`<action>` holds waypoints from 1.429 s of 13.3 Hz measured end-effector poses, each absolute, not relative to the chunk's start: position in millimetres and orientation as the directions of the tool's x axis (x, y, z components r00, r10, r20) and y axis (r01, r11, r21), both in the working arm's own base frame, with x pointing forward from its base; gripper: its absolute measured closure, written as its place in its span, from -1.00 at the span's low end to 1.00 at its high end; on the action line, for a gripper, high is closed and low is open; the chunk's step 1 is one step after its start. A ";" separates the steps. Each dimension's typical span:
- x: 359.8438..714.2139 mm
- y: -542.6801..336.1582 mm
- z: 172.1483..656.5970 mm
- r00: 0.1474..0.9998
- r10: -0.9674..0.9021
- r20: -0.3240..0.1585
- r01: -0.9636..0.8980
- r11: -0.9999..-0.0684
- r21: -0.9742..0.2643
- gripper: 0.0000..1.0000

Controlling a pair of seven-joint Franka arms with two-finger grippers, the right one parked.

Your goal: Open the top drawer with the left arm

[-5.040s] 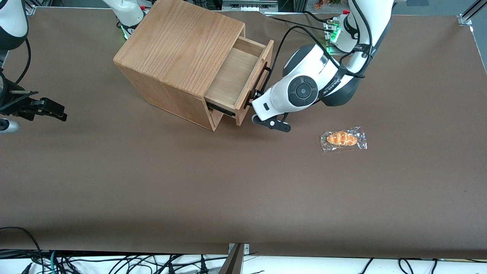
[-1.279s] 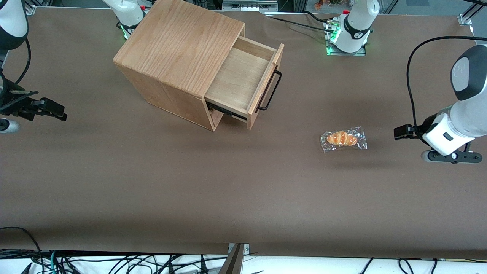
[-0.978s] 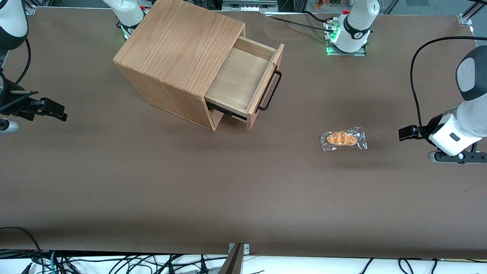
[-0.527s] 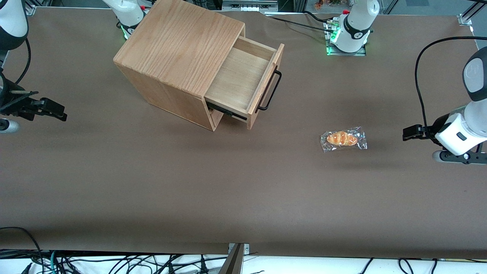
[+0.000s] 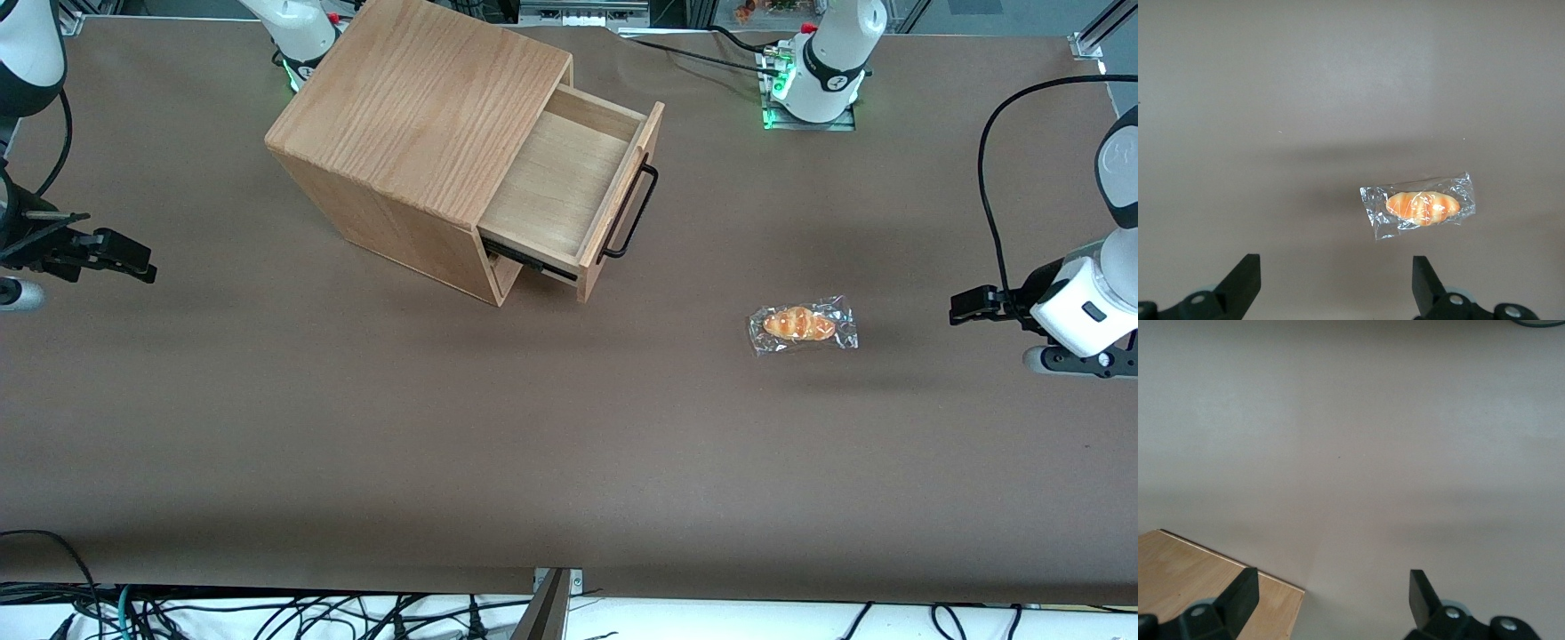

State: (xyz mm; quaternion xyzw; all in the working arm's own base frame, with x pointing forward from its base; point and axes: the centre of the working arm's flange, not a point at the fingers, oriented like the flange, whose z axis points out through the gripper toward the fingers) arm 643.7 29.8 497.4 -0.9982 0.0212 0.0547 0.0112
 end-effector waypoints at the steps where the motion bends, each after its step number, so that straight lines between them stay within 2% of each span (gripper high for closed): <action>1: 642.8 28.2 497.5 0.992 -0.043 -0.115 -0.046 -0.999 -0.019 -1.00; 4: 638.3 20.3 495.5 0.987 -0.056 -0.152 -0.058 -0.998 -0.011 -1.00; 6: 637.2 20.1 495.3 0.985 -0.056 -0.160 -0.059 -0.998 -0.011 -1.00; 14: 634.4 22.3 515.8 0.991 -0.043 -0.123 -0.040 -0.999 0.026 -1.00; 19: 633.6 25.7 518.7 0.992 -0.037 -0.119 -0.035 -0.999 0.025 -1.00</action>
